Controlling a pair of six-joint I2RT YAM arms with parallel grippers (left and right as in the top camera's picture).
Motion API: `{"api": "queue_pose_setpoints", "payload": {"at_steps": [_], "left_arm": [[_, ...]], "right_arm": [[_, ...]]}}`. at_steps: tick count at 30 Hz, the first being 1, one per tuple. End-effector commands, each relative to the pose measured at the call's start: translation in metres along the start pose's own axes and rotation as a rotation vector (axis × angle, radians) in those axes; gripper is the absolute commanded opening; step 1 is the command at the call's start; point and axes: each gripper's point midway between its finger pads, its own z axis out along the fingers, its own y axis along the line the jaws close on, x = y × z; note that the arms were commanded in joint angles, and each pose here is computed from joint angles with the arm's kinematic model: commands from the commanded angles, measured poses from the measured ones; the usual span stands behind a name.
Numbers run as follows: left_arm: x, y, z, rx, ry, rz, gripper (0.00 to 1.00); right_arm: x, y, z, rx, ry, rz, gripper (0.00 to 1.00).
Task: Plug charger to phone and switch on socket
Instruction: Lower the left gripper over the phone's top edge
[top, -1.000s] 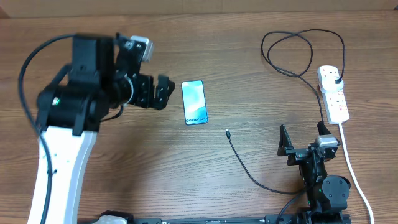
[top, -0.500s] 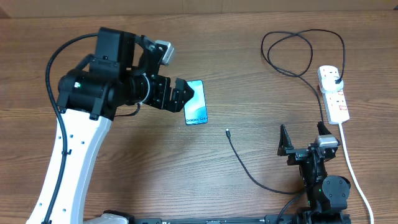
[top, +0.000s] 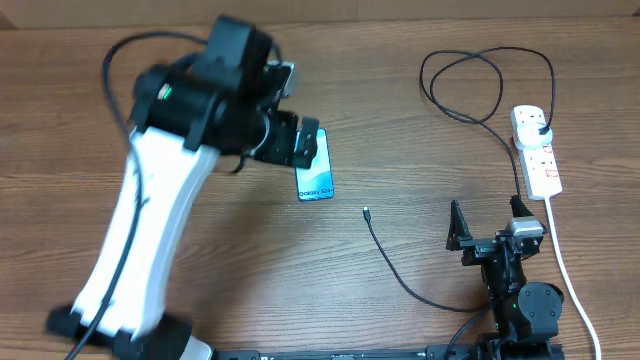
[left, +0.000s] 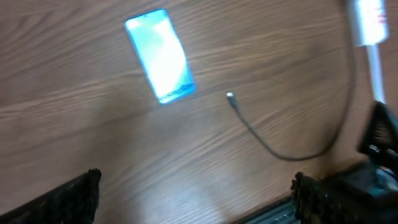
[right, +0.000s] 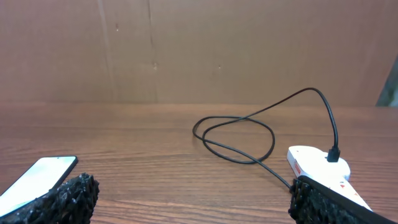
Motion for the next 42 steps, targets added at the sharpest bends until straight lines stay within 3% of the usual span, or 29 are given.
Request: {"api": "queue_pose_setpoints", "payload": {"at_steps": [1,8,14,18,19,23,29,34,42], "left_arm": [[-0.015,0.014,0.022,-0.151,0.075,-0.003,1.00],[-0.040,0.004,0.058,-0.129,0.074,-0.008,1.00],[-0.032,-0.009,0.071,-0.053,0.143,-0.080,1.00],[-0.034,-0.002,0.085,-0.108,0.151,-0.281,1.00],[-0.034,0.006,0.096,-0.159,0.159,-0.391,1.00],[-0.033,0.015,0.125,-0.222,0.200,-0.520,1.00],[-0.028,0.021,0.164,-0.251,0.280,-0.532,1.00],[-0.034,0.025,0.198,-0.228,0.308,-0.373,1.00],[-0.033,0.033,0.229,-0.242,0.337,-0.341,1.00]], "right_arm": [[0.002,-0.001,0.000,0.006,-0.002,-0.001,1.00],[0.002,-0.001,0.000,0.006,-0.002,-0.001,1.00],[0.002,-0.001,0.000,0.006,-0.002,-0.001,1.00],[0.002,-0.001,0.000,0.006,-0.002,-0.001,1.00],[0.002,-0.001,0.000,0.006,-0.002,-0.001,1.00],[0.002,-0.001,0.000,0.006,-0.002,-0.001,1.00],[0.002,-0.001,0.000,0.006,-0.002,-0.001,1.00],[0.002,-0.001,0.000,0.006,-0.002,-0.001,1.00],[0.002,-0.001,0.000,0.006,-0.002,-0.001,1.00]]}}
